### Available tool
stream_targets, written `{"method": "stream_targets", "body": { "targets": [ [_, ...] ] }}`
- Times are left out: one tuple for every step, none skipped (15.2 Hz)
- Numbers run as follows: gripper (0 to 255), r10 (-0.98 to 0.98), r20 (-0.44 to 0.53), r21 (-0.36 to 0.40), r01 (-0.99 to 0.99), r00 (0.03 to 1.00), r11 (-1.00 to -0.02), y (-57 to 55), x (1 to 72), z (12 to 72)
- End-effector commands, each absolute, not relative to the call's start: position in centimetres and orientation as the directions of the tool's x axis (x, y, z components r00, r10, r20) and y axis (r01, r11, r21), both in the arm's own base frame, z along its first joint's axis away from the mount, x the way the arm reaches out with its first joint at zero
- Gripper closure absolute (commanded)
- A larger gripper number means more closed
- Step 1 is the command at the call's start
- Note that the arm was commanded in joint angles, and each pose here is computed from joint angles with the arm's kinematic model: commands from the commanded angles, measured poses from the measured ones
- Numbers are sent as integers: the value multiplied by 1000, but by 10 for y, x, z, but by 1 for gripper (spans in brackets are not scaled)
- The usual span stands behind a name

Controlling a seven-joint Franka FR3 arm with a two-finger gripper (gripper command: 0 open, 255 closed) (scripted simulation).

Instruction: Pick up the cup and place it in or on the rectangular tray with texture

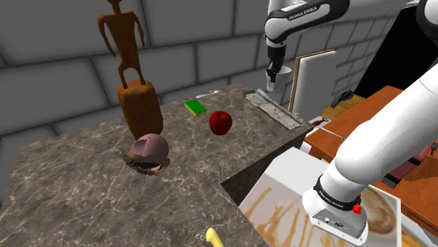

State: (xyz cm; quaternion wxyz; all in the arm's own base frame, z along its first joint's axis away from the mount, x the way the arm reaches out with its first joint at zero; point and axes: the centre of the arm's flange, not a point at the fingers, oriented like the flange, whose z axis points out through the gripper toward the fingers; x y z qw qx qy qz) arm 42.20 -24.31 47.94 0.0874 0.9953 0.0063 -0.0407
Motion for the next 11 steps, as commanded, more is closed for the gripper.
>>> {"method": "stream_targets", "body": {
  "targets": [
    [255, 6, -82, 174, 20, 997, -985, -243, 422, 469],
    [255, 6, -82, 174, 20, 997, -985, -243, 422, 464],
    [255, 6, -82, 174, 20, 997, -985, -243, 422, 458],
    [255, 6, -82, 174, 20, 997, -985, -243, 422, 453],
    [255, 6, -82, 174, 20, 997, -985, -243, 422, 448],
    [255, 6, -82, 174, 20, 997, -985, -243, 422, 443],
    [255, 6, -82, 174, 20, 997, -985, -243, 422, 437],
    [255, 6, -82, 174, 20, 997, -985, -243, 422, 432],
    [255, 6, -82, 174, 20, 997, -985, -243, 422, 427],
    [255, 6, -82, 174, 20, 997, -985, -243, 422, 421],
    [255, 6, -82, 174, 20, 997, -985, -243, 422, 416]
  ]
}}
